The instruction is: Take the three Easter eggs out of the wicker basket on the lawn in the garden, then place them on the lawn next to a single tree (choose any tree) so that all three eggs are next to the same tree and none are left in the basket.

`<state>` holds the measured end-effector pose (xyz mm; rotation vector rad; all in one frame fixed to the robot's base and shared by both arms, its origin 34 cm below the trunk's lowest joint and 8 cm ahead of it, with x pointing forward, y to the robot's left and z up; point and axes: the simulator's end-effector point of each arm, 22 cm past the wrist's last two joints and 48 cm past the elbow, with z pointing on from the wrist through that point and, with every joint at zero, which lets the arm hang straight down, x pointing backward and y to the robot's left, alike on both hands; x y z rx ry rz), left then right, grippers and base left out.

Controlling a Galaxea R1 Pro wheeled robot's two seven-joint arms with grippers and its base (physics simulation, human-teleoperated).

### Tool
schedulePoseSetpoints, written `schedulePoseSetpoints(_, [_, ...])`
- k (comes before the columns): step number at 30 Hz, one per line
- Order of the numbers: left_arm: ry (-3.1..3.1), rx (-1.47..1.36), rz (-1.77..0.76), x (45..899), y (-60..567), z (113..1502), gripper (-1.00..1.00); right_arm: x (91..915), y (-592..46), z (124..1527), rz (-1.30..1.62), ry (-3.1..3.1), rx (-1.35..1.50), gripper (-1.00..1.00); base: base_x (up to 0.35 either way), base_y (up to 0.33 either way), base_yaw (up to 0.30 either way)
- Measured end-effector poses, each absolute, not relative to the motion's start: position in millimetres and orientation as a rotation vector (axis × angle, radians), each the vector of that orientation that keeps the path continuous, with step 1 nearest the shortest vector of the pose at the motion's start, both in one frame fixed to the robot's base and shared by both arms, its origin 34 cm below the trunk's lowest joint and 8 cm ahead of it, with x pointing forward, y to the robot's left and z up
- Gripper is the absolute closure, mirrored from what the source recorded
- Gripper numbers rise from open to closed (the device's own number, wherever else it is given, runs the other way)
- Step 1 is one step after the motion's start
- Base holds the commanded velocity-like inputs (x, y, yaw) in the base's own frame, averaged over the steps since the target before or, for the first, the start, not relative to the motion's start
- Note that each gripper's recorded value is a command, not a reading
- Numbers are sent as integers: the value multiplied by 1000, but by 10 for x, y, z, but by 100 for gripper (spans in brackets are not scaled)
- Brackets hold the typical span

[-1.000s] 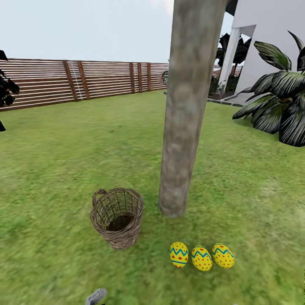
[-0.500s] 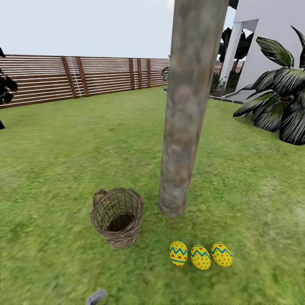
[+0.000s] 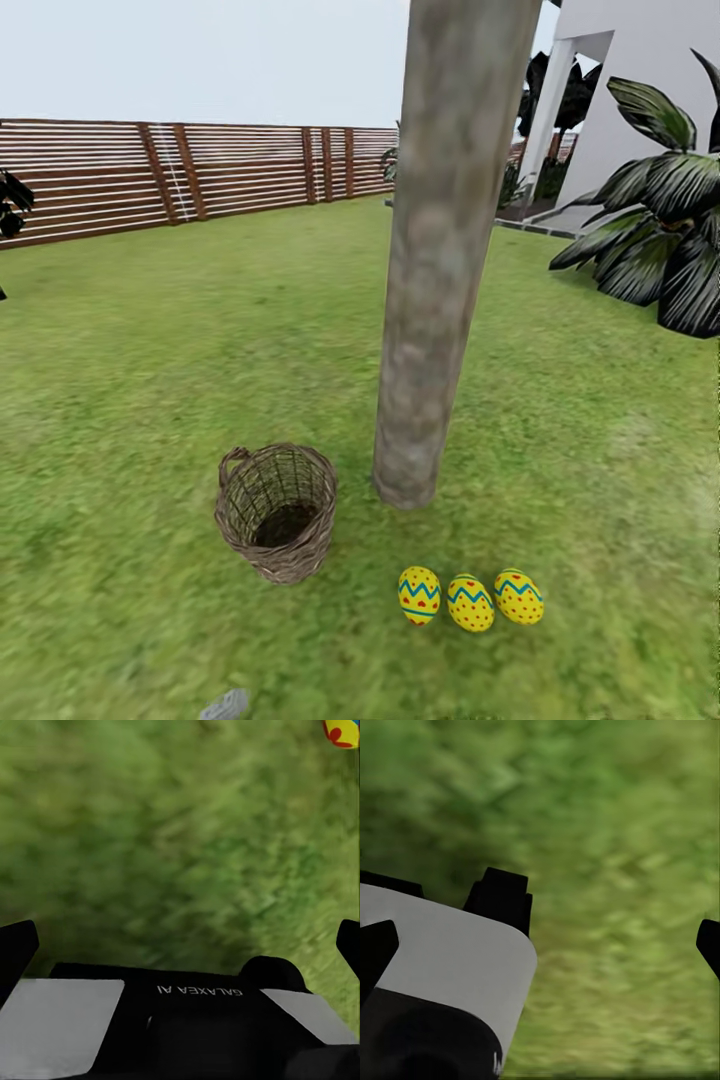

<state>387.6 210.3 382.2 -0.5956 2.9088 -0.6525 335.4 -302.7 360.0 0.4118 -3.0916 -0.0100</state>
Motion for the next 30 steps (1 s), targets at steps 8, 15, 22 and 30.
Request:
schedulePoseSetpoints(8, [3036,-614,-292,3541,2283,3743,-100,3319,-3026,3725,-13,-3079,409,-100,0,0,-73])
schedulePoseSetpoints(15, [3060,-621,-266,3366,2302,3826,-100,3296,-3018,3831,-18,-3075,409,-100,0,0,-73])
schedulePoseSetpoints(22, [3073,-627,-265,3316,2298,3929,-100,3294,-2981,3927,-34,-3102,425,-100,0,0,-70])
schedulePoseSetpoints(30, [3100,-637,-260,3152,2288,4040,-100,3175,-2973,4039,-41,-3081,430,-100,0,0,-13])
